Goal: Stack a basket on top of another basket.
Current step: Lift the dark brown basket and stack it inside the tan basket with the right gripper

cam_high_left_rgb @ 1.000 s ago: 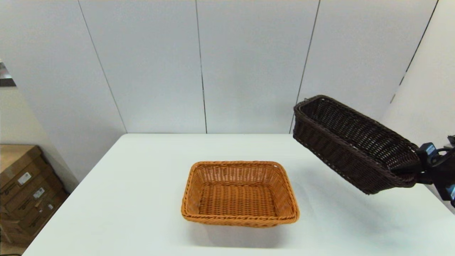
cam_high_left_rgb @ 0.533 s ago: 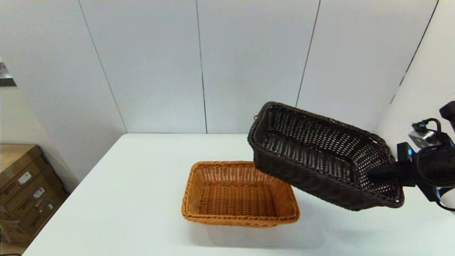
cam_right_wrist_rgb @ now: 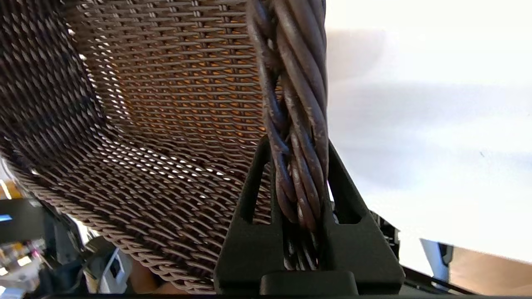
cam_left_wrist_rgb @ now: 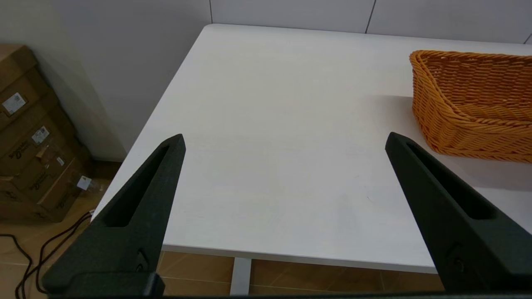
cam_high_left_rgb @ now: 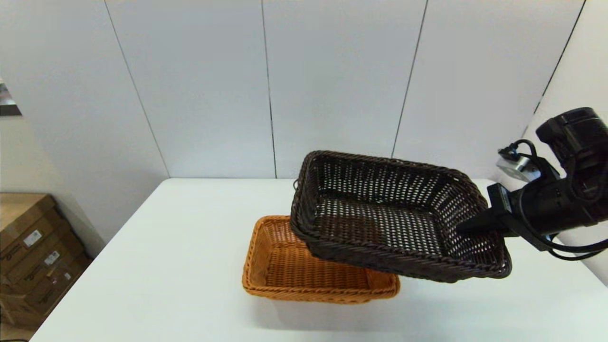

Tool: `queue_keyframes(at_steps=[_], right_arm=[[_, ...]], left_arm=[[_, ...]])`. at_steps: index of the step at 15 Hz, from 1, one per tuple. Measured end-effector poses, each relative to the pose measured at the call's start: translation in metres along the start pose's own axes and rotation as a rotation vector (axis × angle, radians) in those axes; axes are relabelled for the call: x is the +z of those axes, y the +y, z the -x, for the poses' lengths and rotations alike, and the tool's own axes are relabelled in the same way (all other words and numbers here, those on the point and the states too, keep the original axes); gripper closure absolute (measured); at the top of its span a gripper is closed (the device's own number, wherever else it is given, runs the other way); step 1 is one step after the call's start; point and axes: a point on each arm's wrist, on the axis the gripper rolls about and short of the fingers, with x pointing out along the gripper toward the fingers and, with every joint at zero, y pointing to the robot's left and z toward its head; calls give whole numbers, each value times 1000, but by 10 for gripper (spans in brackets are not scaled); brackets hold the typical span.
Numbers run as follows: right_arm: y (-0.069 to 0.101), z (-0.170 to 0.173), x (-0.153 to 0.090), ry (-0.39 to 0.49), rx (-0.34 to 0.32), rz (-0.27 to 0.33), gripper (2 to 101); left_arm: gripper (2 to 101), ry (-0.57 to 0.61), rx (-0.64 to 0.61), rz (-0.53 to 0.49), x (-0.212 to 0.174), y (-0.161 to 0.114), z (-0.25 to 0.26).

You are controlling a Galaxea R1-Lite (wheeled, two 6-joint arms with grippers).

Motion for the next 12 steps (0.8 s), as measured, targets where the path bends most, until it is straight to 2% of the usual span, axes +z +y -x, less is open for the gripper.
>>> queue_keyframes(at_steps=[9, 12], right_arm=[[39, -66, 37, 96, -15, 100, 875], [49, -85, 37, 147, -27, 120, 875]], left_arm=[[54, 0, -1, 2, 0, 0, 0], [54, 0, 0, 2, 0, 0, 0]])
